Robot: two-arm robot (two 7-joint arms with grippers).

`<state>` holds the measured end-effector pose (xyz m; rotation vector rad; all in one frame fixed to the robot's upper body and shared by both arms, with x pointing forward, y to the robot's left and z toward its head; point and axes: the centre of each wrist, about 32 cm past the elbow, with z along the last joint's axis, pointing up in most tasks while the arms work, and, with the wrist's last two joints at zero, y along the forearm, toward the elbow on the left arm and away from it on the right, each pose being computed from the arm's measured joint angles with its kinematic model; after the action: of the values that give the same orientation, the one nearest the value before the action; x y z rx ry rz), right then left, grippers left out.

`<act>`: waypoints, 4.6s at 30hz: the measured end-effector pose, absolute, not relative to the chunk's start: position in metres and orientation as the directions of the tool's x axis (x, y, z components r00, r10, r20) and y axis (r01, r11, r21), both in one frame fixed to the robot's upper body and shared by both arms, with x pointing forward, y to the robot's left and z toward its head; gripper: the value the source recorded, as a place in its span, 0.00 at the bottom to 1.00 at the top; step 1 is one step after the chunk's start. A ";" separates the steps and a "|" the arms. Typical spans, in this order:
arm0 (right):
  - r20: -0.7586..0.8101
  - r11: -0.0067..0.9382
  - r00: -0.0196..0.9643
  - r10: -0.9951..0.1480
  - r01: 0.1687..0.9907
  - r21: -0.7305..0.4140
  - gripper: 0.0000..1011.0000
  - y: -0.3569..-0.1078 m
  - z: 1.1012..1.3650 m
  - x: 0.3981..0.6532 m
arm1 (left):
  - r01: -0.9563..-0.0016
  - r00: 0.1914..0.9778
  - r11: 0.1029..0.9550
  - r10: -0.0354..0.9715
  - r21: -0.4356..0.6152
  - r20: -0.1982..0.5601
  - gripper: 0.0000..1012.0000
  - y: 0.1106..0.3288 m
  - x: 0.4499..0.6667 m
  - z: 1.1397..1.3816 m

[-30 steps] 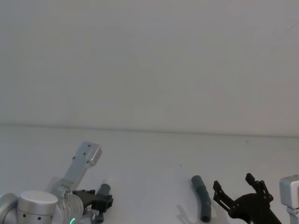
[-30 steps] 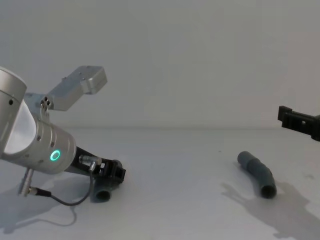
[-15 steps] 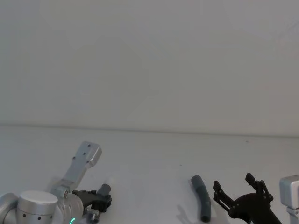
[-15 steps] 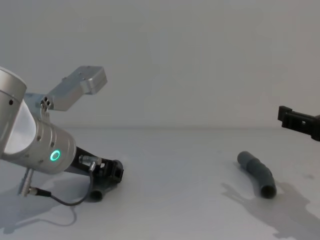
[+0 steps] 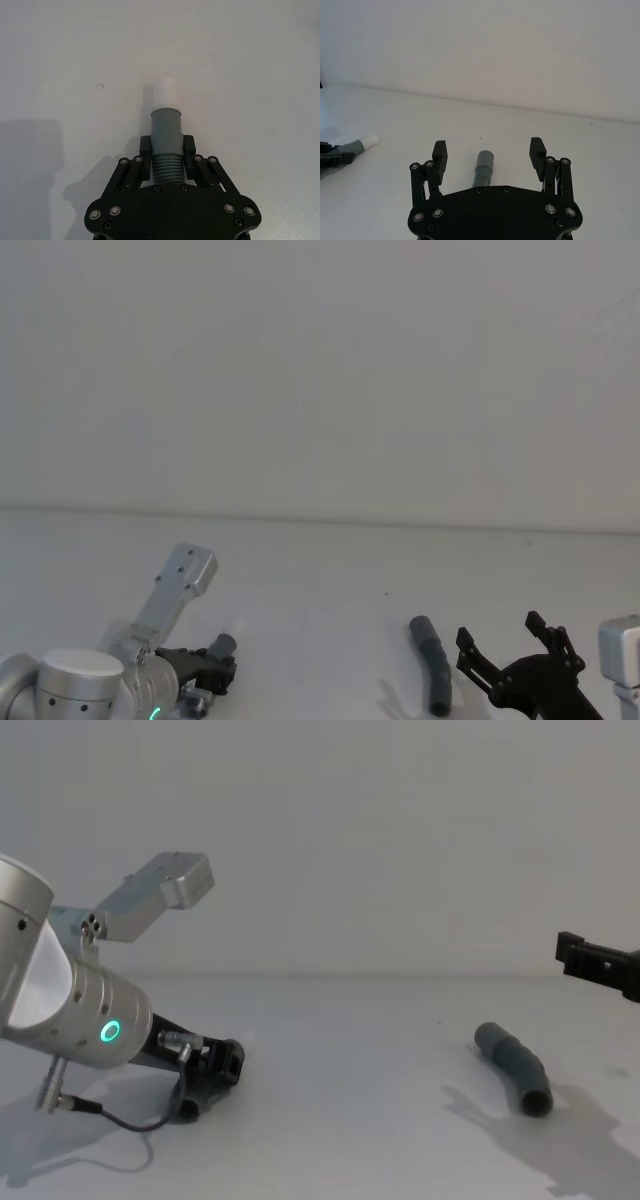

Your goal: Use both hands to pick up one end of the pipe from the table, align the ends, and insert them.

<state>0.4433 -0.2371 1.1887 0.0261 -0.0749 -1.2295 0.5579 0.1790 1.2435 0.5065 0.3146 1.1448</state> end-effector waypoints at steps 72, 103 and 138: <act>0.100 0.249 0.297 -0.950 0.910 -0.333 0.99 -0.194 1.208 0.510 | -0.783 0.388 0.319 0.922 0.534 0.018 0.33 0.179 0.558 1.243; 0.109 0.173 0.239 -0.965 0.890 -0.422 0.99 -0.179 1.200 0.529 | -0.783 0.388 0.319 0.922 0.534 0.018 0.33 0.179 0.558 1.243; 0.087 0.165 0.228 -0.970 0.876 -0.454 0.24 -0.178 1.201 0.533 | -0.783 0.388 0.319 0.922 0.534 0.018 0.33 0.179 0.558 1.243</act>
<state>0.5329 -0.1780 1.2008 -0.4575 0.2443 -1.3332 0.5579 0.1790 1.2434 0.5074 0.3152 1.1448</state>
